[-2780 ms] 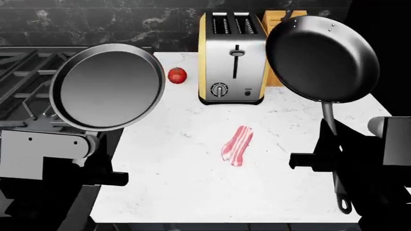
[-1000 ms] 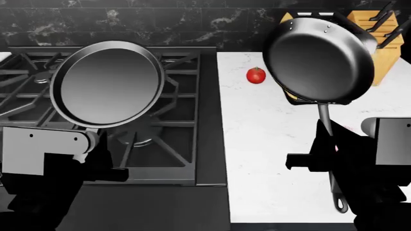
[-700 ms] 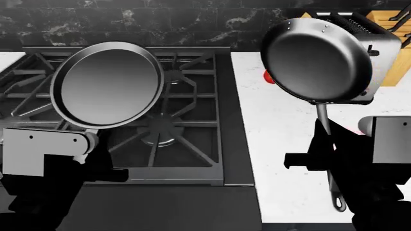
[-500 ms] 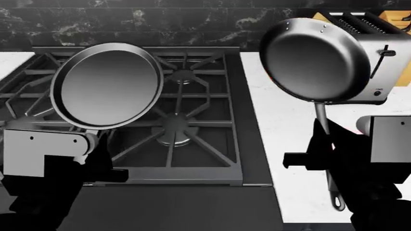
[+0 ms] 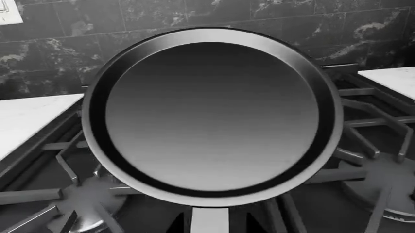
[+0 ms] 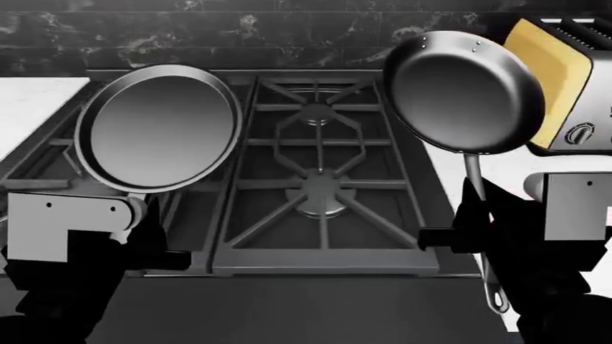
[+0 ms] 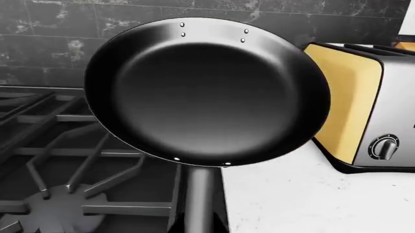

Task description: Place both pans onto different burners. Then place the tomato and the bacon on different pans.

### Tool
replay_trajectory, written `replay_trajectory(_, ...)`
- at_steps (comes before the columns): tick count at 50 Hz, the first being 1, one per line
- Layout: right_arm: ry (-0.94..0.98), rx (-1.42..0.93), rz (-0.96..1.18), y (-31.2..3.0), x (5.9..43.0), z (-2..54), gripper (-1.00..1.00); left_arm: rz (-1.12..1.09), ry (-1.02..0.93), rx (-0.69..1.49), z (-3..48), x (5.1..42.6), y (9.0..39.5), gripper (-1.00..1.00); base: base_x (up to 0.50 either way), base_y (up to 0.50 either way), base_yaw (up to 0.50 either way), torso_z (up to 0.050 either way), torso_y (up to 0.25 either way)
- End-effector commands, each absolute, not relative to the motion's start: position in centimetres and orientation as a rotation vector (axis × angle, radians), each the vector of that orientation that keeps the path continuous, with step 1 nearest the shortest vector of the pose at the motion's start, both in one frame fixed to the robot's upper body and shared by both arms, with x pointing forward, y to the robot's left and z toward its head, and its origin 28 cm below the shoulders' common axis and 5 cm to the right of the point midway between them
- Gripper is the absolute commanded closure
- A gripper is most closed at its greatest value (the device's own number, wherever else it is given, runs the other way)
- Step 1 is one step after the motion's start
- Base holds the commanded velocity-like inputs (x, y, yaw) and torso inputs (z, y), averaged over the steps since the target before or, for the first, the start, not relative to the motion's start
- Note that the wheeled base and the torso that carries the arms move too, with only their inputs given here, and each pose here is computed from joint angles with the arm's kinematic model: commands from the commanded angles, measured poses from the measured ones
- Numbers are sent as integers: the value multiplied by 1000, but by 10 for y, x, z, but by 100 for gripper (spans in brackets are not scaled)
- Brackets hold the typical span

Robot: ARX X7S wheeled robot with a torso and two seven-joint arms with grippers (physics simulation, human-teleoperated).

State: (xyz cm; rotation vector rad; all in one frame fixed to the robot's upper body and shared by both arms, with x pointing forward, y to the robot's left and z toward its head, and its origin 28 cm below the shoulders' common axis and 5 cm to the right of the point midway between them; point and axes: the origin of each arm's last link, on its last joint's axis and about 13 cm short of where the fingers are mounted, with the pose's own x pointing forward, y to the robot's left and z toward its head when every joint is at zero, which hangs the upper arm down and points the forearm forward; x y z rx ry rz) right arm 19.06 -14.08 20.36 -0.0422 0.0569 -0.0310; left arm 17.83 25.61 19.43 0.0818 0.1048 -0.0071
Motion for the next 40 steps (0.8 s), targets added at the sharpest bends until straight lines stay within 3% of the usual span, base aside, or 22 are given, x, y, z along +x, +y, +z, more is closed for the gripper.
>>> replay_trajectory(1, -8, -49, -76, -144, 195, 211, 100, 56, 3, 88, 206, 184, 262, 100, 0, 305, 0, 0, 0)
replay_trajectory(29, -6, -42, -77, -144, 196, 211, 100, 53, -2, 86, 208, 184, 262, 100, 0, 293, 0, 1, 4)
replay_trajectory(40, -14, -36, -79, -144, 197, 209, 100, 56, -6, 80, 208, 184, 263, 100, 0, 47, 0, 1, 4)
